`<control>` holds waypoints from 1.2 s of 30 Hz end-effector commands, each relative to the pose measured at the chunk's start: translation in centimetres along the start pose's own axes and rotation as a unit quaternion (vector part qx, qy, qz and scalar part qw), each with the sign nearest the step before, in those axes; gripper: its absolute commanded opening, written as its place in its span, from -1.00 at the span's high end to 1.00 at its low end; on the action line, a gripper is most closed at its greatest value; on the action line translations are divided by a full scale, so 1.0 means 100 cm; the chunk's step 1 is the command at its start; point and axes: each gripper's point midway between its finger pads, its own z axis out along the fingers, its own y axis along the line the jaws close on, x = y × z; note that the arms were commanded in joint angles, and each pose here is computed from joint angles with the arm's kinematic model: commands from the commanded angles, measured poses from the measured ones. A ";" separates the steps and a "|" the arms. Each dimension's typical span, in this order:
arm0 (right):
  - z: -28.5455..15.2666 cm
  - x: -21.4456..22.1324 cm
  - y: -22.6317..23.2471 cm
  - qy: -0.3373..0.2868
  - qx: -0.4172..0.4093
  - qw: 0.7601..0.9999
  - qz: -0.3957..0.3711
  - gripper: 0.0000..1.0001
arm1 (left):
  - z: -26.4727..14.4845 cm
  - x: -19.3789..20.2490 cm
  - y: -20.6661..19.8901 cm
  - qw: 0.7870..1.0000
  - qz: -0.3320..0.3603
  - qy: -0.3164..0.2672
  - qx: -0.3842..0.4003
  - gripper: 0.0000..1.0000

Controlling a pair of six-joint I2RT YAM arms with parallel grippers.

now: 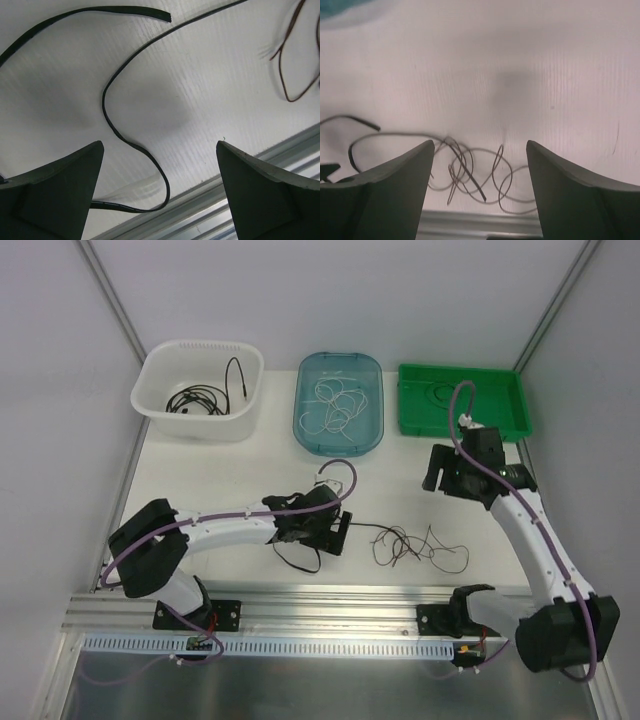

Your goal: Untangle the cables

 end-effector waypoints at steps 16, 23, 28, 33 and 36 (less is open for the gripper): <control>-0.066 0.074 -0.005 -0.044 -0.055 0.997 0.014 -0.58 | -0.006 0.066 -0.001 0.975 0.066 0.138 -0.159 -0.65; -0.063 0.080 -0.005 -0.046 -0.061 0.997 0.013 -0.58 | -0.002 0.072 0.000 0.972 0.067 0.151 -0.164 -0.18; -0.060 0.083 -0.005 -0.044 -0.064 0.997 0.013 -0.58 | -0.001 0.073 -0.004 0.972 0.075 0.161 -0.153 0.66; -0.045 0.096 -0.001 -0.020 -0.075 0.997 0.015 -0.60 | -0.020 0.049 -0.010 0.980 0.081 0.121 -0.137 1.00; -0.030 0.105 0.006 0.009 -0.092 0.995 0.025 -0.68 | -0.054 0.017 -0.018 0.988 0.076 0.071 -0.114 1.00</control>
